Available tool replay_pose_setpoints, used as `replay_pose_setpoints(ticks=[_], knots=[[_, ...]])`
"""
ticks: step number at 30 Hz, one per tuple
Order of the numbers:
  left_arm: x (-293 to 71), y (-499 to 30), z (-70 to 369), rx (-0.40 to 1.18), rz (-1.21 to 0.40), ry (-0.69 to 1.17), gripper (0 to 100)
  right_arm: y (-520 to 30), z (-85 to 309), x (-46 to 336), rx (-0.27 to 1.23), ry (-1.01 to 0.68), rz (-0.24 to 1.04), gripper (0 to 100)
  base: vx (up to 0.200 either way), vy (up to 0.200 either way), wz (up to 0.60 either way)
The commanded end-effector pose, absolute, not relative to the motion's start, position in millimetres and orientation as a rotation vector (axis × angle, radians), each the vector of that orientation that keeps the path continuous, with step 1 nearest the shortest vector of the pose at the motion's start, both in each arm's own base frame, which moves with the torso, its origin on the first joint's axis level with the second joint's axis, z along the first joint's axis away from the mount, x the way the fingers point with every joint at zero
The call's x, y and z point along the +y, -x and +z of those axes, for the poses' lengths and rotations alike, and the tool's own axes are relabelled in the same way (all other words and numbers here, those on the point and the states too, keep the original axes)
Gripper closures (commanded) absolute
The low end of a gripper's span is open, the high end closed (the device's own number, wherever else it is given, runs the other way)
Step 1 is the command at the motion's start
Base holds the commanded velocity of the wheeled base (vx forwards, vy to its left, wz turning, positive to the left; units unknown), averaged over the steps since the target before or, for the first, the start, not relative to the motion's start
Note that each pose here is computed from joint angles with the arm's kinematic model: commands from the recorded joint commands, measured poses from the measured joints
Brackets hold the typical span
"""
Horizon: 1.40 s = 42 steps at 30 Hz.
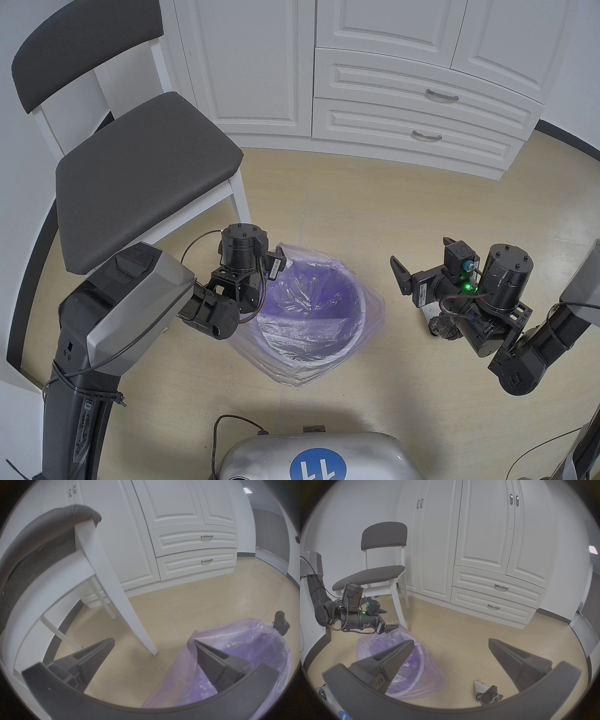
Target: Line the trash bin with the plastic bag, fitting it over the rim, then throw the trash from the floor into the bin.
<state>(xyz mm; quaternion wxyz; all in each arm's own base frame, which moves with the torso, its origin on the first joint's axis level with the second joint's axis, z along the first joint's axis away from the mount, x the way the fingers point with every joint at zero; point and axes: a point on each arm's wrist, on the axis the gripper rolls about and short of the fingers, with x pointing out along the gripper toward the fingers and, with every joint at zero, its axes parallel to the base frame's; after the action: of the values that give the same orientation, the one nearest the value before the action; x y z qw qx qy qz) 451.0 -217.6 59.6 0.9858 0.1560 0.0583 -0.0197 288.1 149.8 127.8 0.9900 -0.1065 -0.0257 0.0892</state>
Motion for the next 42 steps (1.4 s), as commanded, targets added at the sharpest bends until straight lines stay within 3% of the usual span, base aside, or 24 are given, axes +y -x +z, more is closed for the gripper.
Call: replay_pose_setpoints(ticks=[1, 8, 16, 28, 42], knots=[[-220, -459, 62, 0.124, -0.033, -0.252, 0, -294, 117, 153, -0.026, 0.225, 0.181, 0, 0.0, 0.0, 0.0], [-221, -454, 75, 0.137, -0.036, -0.188, 0, -293, 113, 157, -0.017, 0.229, 0.199, 0, 0.0, 0.0, 0.0], [-195, -411, 77, 0.254, -0.059, -0.202, 0, -293, 99, 169, 0.003, 0.239, 0.231, 0, 0.0, 0.0, 0.0], [-163, -365, 107, 0.277, -0.133, -0.077, 0, -291, 95, 173, 0.012, 0.244, 0.244, 0, 0.0, 0.0, 0.0], [-138, -347, 70, 0.448, -0.129, 0.064, 0, -293, 83, 181, 0.021, 0.248, 0.259, 0, 0.0, 0.0, 0.0]])
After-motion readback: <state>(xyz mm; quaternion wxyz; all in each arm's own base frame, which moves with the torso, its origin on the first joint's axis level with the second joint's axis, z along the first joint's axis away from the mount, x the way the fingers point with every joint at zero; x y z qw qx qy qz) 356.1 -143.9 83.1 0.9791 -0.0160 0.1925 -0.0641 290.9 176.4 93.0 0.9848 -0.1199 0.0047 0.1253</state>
